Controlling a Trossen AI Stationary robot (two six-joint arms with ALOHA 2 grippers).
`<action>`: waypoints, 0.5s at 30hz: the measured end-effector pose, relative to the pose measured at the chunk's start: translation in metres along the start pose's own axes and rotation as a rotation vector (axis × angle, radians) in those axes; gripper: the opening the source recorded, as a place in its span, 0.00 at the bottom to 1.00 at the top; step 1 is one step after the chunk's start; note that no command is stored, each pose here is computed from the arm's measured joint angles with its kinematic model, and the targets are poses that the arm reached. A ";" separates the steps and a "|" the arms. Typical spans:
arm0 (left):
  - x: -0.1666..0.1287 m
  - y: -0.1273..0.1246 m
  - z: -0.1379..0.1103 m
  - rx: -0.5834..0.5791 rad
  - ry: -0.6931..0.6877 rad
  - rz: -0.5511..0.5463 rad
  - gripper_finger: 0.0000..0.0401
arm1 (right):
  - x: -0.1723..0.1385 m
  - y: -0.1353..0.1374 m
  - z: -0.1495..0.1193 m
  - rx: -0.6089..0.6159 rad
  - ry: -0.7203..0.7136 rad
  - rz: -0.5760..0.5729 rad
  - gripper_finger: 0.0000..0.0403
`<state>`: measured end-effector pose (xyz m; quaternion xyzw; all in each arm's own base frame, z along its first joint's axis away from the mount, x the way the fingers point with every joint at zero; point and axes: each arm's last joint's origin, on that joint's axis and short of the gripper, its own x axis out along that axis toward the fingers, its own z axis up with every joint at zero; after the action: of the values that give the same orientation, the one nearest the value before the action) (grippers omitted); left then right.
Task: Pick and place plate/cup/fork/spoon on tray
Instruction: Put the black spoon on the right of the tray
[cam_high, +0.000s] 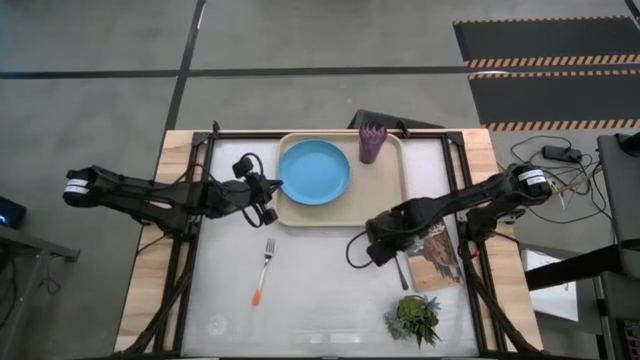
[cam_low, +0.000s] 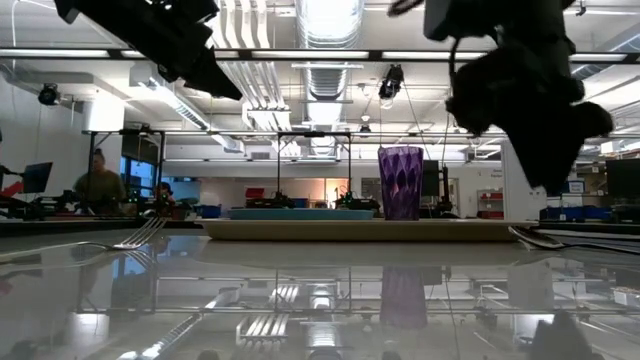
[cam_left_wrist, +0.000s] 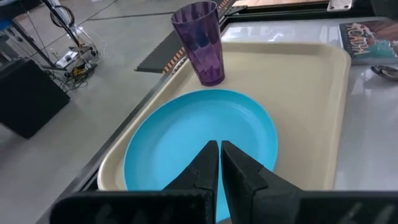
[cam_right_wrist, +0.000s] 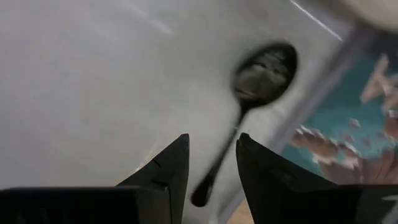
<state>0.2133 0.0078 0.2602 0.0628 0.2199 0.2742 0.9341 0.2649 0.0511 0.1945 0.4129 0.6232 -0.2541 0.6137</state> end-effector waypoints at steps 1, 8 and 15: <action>0.000 0.000 -0.001 0.007 -0.002 0.000 0.00 | 0.003 -0.002 -0.002 0.023 0.007 -0.011 0.30; 0.001 -0.001 0.000 0.008 -0.036 0.002 0.00 | 0.007 0.004 -0.011 0.068 -0.021 -0.031 0.30; 0.002 -0.001 0.000 0.004 -0.043 0.003 0.00 | 0.021 0.023 -0.020 0.029 -0.044 -0.080 0.30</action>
<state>0.2148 0.0081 0.2593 0.0708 0.1999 0.2736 0.9382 0.2750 0.0843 0.1811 0.3910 0.6219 -0.2962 0.6105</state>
